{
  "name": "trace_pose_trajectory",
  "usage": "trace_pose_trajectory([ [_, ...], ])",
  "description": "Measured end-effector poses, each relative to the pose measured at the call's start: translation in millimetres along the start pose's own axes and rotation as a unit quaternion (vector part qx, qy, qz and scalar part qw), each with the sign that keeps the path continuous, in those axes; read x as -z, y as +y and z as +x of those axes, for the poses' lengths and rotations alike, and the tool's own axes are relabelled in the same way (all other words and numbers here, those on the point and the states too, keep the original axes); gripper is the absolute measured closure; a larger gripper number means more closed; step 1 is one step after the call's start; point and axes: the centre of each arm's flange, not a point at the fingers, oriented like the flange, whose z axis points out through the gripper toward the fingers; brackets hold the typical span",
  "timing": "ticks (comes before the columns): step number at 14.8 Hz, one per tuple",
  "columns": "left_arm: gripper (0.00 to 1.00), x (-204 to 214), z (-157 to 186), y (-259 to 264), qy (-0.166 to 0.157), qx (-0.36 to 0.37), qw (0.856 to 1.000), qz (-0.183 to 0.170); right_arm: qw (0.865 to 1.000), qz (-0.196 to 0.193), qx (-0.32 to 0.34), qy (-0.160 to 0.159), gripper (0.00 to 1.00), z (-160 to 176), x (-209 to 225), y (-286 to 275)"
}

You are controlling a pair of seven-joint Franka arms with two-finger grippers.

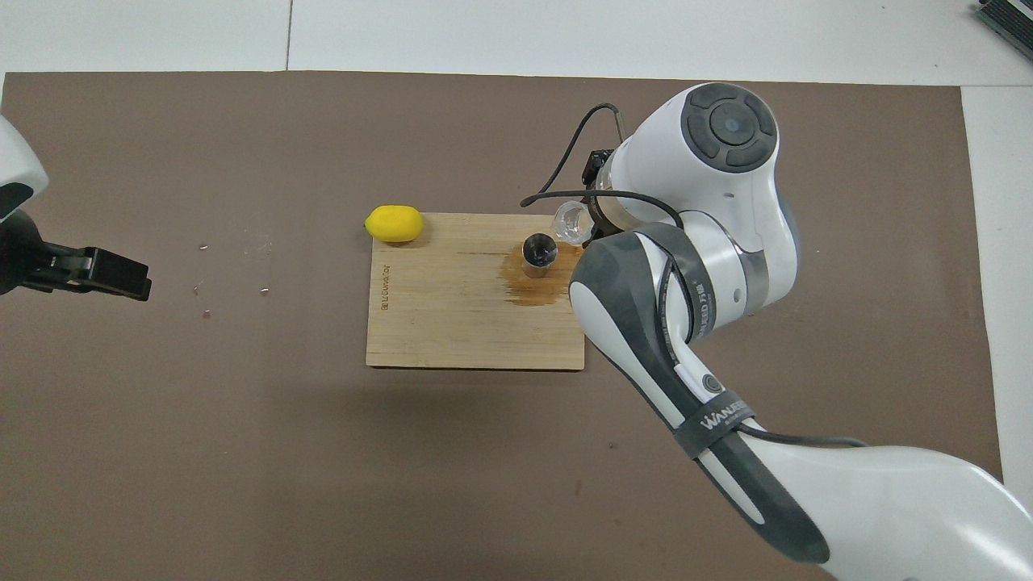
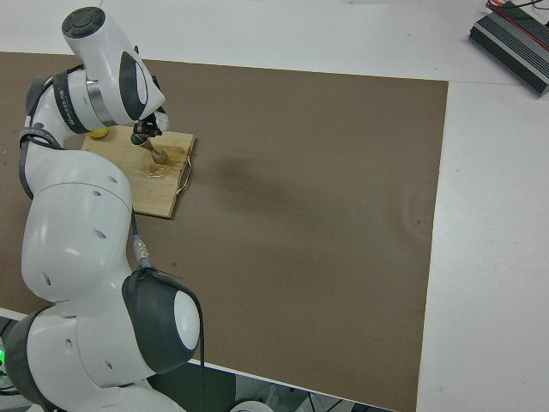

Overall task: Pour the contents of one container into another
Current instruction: 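Carry the glass cup back to its starting spot with the right gripper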

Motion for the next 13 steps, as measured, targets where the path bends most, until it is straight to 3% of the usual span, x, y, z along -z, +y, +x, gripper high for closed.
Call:
trace_pose_trajectory([
  [3, 0.0, 0.0, 0.0, 0.0, 0.0, 0.0, 1.0, 0.0, 0.999, -0.013, -0.01, -0.032, 0.5, 23.5, -2.2, -5.1],
  [6, 0.0, 0.0, 0.0, 0.0, 0.0, 0.0, 1.0, 0.0, 0.996, -0.032, -0.02, -0.076, 0.5, 67.5, -14.7, -7.6],
  [9, 0.0, 0.0, 0.0, 0.0, 0.0, 0.0, 1.0, 0.0, 0.989, -0.041, -0.036, -0.139, 0.5, 129.9, -29.5, -2.9],
  [13, 0.0, 0.0, 0.0, 0.0, 0.0, 0.0, 1.0, 0.0, 0.981, -0.038, -0.023, -0.189, 0.5, 209.5, -54.0, 29.1],
])
